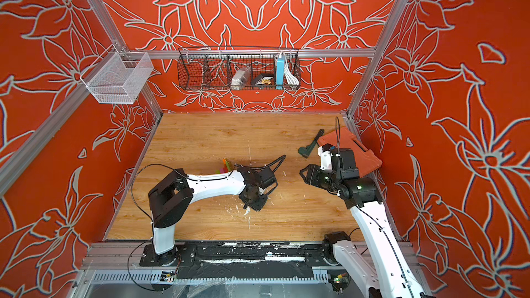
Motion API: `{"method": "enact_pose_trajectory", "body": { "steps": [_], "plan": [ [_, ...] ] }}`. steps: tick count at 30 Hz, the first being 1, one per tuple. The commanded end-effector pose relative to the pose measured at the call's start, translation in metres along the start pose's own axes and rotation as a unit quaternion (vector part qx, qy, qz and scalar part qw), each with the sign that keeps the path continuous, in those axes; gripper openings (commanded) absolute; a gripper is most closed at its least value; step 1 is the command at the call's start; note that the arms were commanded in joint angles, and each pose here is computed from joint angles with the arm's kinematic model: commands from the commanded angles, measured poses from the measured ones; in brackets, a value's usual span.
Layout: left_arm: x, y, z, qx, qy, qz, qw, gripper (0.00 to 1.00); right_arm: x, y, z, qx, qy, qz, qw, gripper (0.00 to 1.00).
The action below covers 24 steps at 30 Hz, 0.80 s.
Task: Assemble the letter r with lego
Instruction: Pick up the lego brick from the center of the board.
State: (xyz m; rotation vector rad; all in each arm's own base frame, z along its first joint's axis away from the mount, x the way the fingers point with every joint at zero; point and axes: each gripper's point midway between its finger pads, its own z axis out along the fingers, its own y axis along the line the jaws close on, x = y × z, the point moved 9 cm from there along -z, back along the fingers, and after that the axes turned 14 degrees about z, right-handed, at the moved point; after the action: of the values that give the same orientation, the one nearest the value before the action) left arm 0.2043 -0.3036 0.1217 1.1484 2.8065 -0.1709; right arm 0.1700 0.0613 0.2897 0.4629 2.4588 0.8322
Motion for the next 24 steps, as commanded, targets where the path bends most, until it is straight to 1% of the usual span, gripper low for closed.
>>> {"method": "enact_pose_trajectory", "body": {
  "steps": [1,3,4,6,8,9,11,12,13,15,18,19,20,21,24],
  "plan": [
    [-0.006,-0.008,-0.051,0.05,-0.081,0.004,0.995,0.14,0.0,0.002,-0.003,-0.023,-0.02,-0.019,0.999,0.51],
    [-0.007,-0.007,-0.079,0.074,-0.132,0.002,0.989,0.06,-0.001,0.007,-0.006,-0.055,-0.033,-0.03,0.998,0.53],
    [-0.008,-0.005,-0.095,0.083,-0.16,-0.001,0.984,0.01,-0.002,0.011,-0.009,-0.077,-0.043,-0.039,0.995,0.55],
    [-0.006,0.0,-0.124,0.1,-0.211,-0.006,0.972,0.0,-0.004,0.018,-0.011,-0.117,-0.06,-0.054,0.99,0.63],
    [-0.001,0.005,-0.156,0.12,-0.274,-0.006,0.954,0.0,-0.006,0.029,-0.013,-0.172,-0.069,-0.083,0.979,0.67],
    [0.003,0.008,-0.169,0.125,-0.301,-0.006,0.946,0.0,-0.008,0.033,-0.014,-0.187,-0.072,-0.085,0.976,0.68],
    [0.015,0.014,-0.198,0.132,-0.367,-0.005,0.921,0.0,-0.012,0.046,-0.021,-0.227,-0.065,-0.098,0.967,0.78],
    [0.02,0.016,-0.209,0.14,-0.394,-0.002,0.909,0.0,-0.013,0.052,-0.023,-0.242,-0.054,-0.102,0.963,0.82],
    [0.027,0.02,-0.223,0.153,-0.42,-0.002,0.895,0.0,-0.014,0.059,-0.025,-0.267,-0.042,-0.114,0.956,0.84],
    [0.038,0.026,-0.243,0.181,-0.46,0.0,0.869,0.0,-0.018,0.073,-0.031,-0.324,-0.028,-0.125,0.937,0.84],
    [0.053,0.031,-0.27,0.227,-0.516,0.012,0.826,0.0,-0.023,0.096,-0.046,-0.41,-0.037,-0.14,0.9,0.85],
    [0.058,0.03,-0.279,0.244,-0.532,0.023,0.811,0.0,-0.024,0.104,-0.051,-0.429,-0.037,-0.143,0.891,0.85],
    [0.058,0.028,-0.282,0.255,-0.539,0.029,0.802,0.0,-0.023,0.112,-0.057,-0.444,-0.037,-0.15,0.883,0.85],
    [0.067,0.025,-0.295,0.268,-0.558,0.043,0.784,0.0,-0.022,0.121,-0.063,-0.458,-0.037,-0.161,0.874,0.86],
    [0.075,0.02,-0.309,0.298,-0.582,0.061,0.754,0.0,-0.012,0.144,-0.076,-0.483,-0.032,-0.189,0.854,0.86]
  ]
}}
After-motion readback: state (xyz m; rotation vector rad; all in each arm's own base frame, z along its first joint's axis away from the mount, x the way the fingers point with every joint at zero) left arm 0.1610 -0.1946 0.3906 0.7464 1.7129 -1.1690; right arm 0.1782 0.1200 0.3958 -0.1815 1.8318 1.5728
